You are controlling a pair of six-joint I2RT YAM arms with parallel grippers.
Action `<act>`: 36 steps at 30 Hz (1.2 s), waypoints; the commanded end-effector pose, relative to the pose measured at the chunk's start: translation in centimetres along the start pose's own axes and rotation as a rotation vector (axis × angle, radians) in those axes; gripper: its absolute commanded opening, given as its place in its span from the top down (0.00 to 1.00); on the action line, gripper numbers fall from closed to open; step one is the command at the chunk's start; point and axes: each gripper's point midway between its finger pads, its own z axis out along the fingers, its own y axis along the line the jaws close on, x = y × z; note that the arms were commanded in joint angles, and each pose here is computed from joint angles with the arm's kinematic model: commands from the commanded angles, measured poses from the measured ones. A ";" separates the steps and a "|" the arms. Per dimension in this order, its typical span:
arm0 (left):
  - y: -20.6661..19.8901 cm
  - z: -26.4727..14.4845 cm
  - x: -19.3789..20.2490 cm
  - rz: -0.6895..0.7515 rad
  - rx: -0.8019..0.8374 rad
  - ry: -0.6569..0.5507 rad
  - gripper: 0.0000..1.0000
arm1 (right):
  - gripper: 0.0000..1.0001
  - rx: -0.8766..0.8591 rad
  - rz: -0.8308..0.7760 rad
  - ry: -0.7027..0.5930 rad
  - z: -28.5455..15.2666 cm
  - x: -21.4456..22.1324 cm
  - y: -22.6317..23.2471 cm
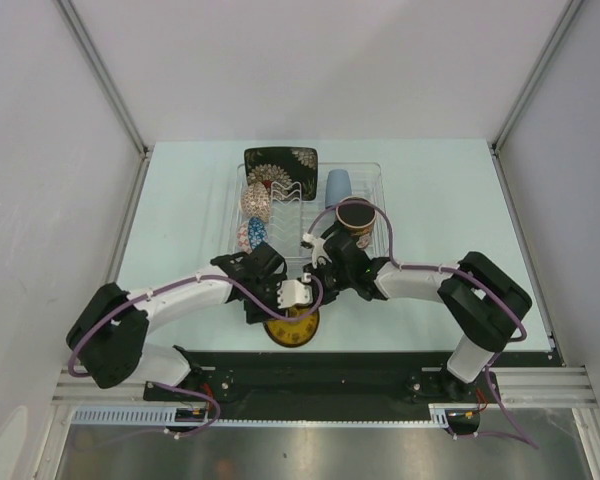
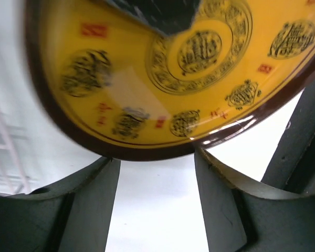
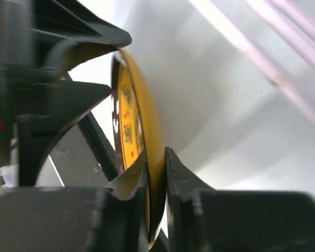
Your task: Load the mixed dishes into the dish rack
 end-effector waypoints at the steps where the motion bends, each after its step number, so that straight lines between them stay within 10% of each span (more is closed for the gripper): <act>1: 2.5 -2.6 -6.5 0.045 -0.082 -0.242 0.37 | 1.00 -0.090 -0.095 -0.067 -0.3 -2.9 3.3; 13: 7.0 -17.2 -4.9 -0.262 -0.183 -0.462 0.32 | 1.00 -0.018 -0.163 -0.068 -4.2 -3.2 3.1; 18: 10.3 -24.5 -2.6 -0.414 -0.274 -0.592 0.29 | 1.00 0.061 -0.380 -0.281 -10.6 -10.1 6.5; 27: 15.1 -22.1 1.3 -0.719 -0.155 -0.746 0.31 | 1.00 0.387 -1.036 -0.875 -23.1 -26.8 12.8; 36: 15.8 -20.0 2.1 -0.785 -0.143 -0.754 0.31 | 1.00 0.730 -1.451 -0.675 -17.9 -29.7 7.2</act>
